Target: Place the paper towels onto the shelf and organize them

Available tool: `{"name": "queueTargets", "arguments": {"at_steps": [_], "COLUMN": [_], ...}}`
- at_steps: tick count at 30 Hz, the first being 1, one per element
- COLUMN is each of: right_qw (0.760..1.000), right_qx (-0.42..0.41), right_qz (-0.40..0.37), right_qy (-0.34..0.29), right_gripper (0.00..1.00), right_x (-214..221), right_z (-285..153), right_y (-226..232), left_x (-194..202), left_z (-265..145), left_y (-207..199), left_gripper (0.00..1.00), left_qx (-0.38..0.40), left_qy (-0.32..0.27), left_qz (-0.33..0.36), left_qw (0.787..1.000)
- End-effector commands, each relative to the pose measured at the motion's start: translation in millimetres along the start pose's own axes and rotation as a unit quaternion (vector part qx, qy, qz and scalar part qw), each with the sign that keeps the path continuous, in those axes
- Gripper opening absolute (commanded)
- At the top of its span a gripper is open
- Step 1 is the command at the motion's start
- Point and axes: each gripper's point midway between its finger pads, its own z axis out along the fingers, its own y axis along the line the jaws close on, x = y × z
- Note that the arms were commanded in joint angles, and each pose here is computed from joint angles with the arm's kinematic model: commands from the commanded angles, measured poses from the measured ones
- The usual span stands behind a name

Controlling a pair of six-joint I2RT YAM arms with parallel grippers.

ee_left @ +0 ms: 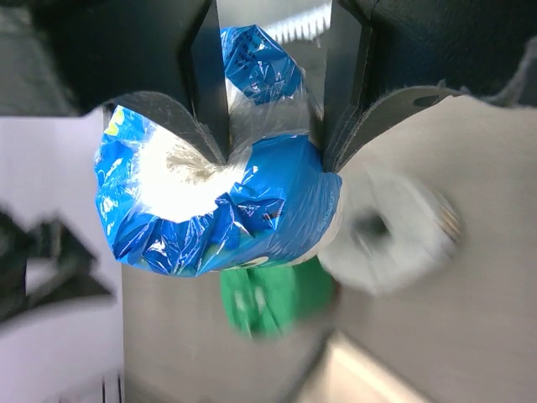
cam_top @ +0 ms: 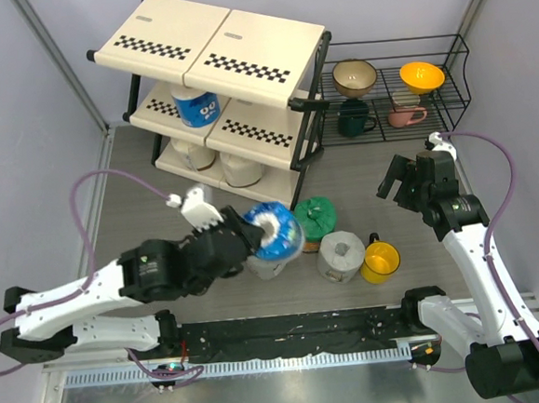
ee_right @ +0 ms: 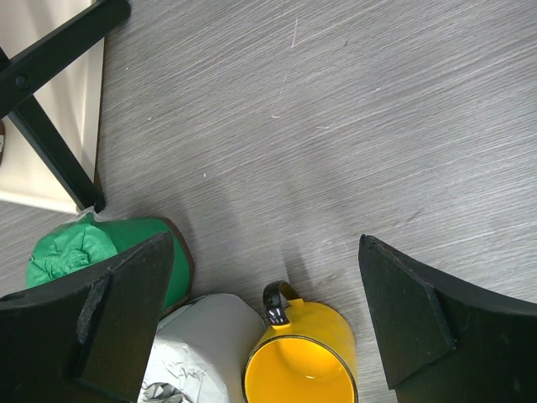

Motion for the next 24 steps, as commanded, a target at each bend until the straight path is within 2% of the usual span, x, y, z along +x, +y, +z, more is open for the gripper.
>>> {"name": "queueTargets", "arguments": {"at_steps": [1,2,3,5,6,9,10,12,14,22,24], "right_qw": [1.0,1.0,0.999,0.999,0.999,0.999,0.999,0.999,0.999,1.0,1.0], "right_qx": [-0.022,-0.024,-0.025,-0.027,-0.028,-0.027,-0.025,-0.024,-0.021,-0.009,-0.009], "right_qz": [0.004,0.004,0.005,0.004,0.005,0.005,0.005,0.003,0.0,-0.008,-0.007], "right_qy": [-0.02,-0.019,-0.02,-0.02,-0.022,-0.025,-0.026,-0.026,-0.027,-0.028,-0.026], "right_gripper": [0.96,0.96,0.96,0.96,0.96,0.96,0.96,0.96,0.96,0.97,0.96], "right_x": [-14.7,-14.8,-15.4,-16.2,-17.3,-19.0,-19.6,-19.7,-19.0,-16.7,-15.4], "right_z": [-7.5,-7.9,-8.2,-8.8,-9.4,-10.3,-10.5,-10.4,-10.5,-10.3,-9.4], "right_y": [10.6,11.8,12.1,13.0,13.5,13.1,12.4,12.0,10.6,4.6,4.0], "left_x": [-86.1,-97.6,-123.8,-139.5,-164.3,-188.3,-207.9,-218.6,-241.1,-268.5,-280.3], "left_z": [-2.8,-4.3,0.7,8.6,7.5,19.4,24.0,39.6,45.1,98.9,100.8], "left_y": [27.8,29.6,33.7,35.4,35.1,23.4,26.7,17.3,12.3,-3.3,-8.8], "left_gripper": [0.37,0.37,0.38,0.38,0.38,0.38,0.38,0.38,0.38,0.38,0.38], "left_qx": [-0.042,-0.037,-0.048,-0.057,-0.063,-0.056,-0.059,-0.044,-0.034,-0.023,-0.019], "left_qy": [-0.119,-0.126,-0.156,-0.156,-0.18,-0.182,-0.201,-0.185,-0.199,-0.183,-0.193], "left_qz": [0.005,0.02,-0.005,0.012,-0.004,0.006,-0.009,-0.014,-0.028,-0.023,-0.023], "left_qw": [0.992,0.991,0.987,0.986,0.982,0.982,0.978,0.982,0.979,0.982,0.981]}}
